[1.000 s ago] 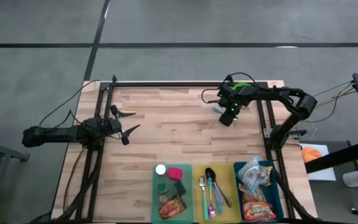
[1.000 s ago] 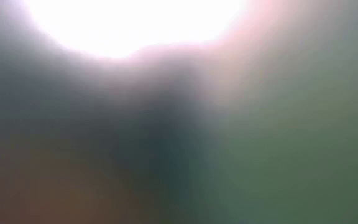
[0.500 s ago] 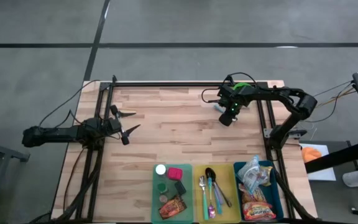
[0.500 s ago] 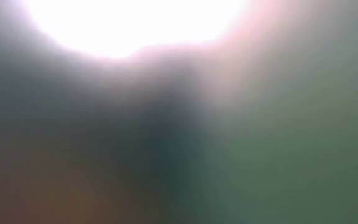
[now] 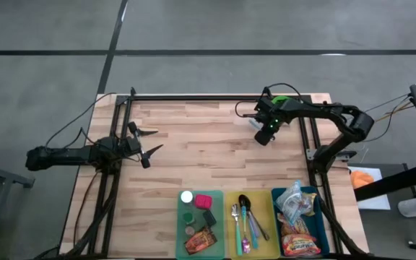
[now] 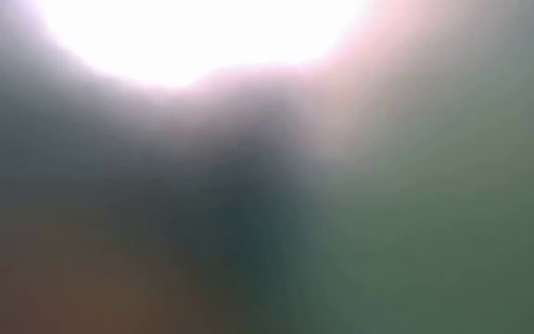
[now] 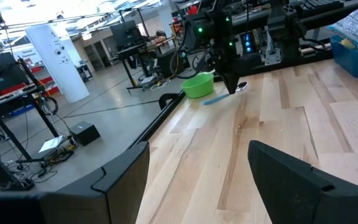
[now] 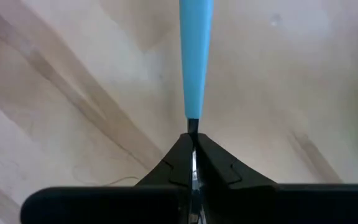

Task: Pick & Place Food Item
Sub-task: Put the blue spoon into the yellow bin

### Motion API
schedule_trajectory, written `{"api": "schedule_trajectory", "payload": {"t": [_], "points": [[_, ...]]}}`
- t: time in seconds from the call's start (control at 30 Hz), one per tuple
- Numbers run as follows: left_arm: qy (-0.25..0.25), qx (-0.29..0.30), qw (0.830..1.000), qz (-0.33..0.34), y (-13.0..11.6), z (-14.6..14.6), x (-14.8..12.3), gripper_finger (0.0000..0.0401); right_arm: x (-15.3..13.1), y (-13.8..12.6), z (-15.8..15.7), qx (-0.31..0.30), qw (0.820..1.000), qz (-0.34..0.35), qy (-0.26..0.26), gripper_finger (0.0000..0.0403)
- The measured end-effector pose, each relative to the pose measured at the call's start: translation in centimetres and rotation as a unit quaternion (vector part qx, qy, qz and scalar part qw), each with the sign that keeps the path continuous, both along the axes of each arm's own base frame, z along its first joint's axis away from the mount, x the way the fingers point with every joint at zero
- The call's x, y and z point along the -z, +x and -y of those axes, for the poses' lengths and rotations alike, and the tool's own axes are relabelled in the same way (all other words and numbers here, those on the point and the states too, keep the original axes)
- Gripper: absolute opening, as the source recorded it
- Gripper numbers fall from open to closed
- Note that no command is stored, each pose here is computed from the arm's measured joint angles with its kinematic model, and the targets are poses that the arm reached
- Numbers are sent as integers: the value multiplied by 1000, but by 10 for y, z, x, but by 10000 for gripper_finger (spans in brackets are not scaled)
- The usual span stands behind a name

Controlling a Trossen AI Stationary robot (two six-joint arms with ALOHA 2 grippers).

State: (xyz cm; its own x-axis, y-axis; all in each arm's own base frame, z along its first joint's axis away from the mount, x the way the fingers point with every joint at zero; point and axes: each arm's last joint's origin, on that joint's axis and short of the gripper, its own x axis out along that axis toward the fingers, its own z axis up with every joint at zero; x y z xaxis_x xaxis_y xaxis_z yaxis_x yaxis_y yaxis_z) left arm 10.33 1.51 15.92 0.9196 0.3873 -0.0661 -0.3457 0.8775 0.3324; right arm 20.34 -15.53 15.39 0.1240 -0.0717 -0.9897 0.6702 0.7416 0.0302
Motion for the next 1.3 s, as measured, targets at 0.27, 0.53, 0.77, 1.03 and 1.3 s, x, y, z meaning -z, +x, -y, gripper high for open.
{"api": "schedule_trajectory", "payload": {"t": [0.27,0.53,0.77,1.03,1.3], "points": [[1,0,1000,0,0,0,0,275,-19,-3,-4,17,999,46,-6,9],[0,0,1000,0,0,0,0,275,-48,-9,-14,52,989,136,19,8],[0,0,1000,0,0,0,0,275,-73,-9,-35,39,980,194,21,8],[-1,0,1000,0,0,0,0,275,-77,-1,-55,34,978,202,35,8],[-1,0,1000,0,0,0,0,275,-59,16,-65,19,985,162,62,8]]}}
